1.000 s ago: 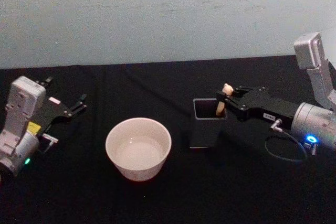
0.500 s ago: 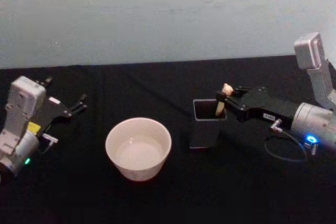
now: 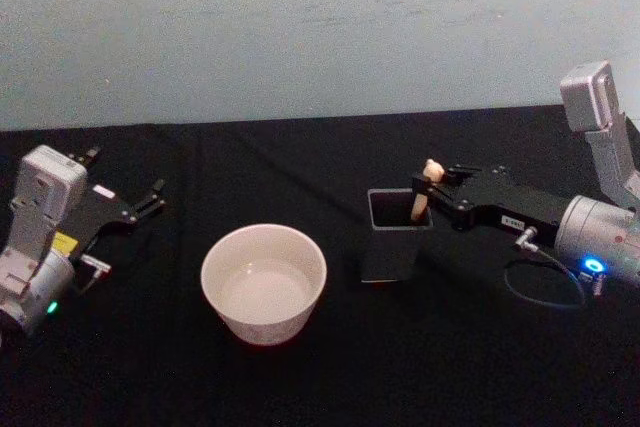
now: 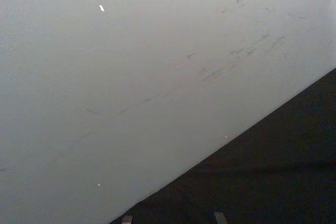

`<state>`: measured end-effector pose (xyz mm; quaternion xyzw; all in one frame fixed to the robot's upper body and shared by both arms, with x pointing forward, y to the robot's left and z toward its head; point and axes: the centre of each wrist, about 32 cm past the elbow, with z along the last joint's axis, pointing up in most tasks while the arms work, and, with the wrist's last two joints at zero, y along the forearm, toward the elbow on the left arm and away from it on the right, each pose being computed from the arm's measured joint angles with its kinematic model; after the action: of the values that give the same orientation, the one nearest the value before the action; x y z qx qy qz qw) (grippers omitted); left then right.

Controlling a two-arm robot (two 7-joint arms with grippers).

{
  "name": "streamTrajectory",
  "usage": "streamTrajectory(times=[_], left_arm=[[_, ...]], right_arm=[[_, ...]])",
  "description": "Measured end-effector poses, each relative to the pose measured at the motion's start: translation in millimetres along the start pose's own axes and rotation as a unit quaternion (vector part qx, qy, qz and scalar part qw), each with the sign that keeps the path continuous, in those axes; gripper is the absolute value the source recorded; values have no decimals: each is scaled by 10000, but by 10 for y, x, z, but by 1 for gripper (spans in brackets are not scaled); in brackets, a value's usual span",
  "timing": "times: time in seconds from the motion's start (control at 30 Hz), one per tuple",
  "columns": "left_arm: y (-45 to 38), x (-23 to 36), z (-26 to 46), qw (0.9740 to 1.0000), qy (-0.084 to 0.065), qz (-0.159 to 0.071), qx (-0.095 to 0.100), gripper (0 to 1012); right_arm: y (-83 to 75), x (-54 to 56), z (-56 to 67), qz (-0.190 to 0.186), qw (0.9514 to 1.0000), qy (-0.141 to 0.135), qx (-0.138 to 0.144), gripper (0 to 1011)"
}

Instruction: Pick up the stirring spoon with one hand, stir inside the cup, then place it back in its original position.

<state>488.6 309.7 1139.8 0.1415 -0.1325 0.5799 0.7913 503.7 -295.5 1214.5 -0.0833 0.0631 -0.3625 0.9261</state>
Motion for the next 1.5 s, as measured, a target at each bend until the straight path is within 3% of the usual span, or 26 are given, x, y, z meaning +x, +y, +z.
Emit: streamTrajectory(times=[0.17,0.5,0.97,1.13,1.27,1.37,1.43,1.47,1.5], left_arm=[[0,0,0,10000,0,0,0,1001],[0,0,0,10000,0,0,0,1001],[0,0,0,10000,0,0,0,1001],[0,0,0,10000,0,1,0,1001],[0,0,0,10000,0,0,0,1001],[0,0,0,10000,0,0,0,1001],[0,0,0,10000,0,1,0,1002],[0,0,0,10000,0,0,0,1001],[0,0,0,10000,0,0,0,1002]], right_arm=[[0,0,0,1,10000,2,1,277],[0,0,0,0,10000,2,2,611],[0,0,0,0,10000,3,1,1000],[-2,0,-3,-14,10000,1,21,1002],[-18,-21,3,-164,9996,-49,232,1002],[-25,-90,-7,-568,9965,-191,588,1002],[-13,-181,-52,-1189,9866,-405,1043,1000],[-13,-181,-52,-1189,9866,-405,1043,1002],[4,-218,-77,-1512,9793,-488,1252,1002]])
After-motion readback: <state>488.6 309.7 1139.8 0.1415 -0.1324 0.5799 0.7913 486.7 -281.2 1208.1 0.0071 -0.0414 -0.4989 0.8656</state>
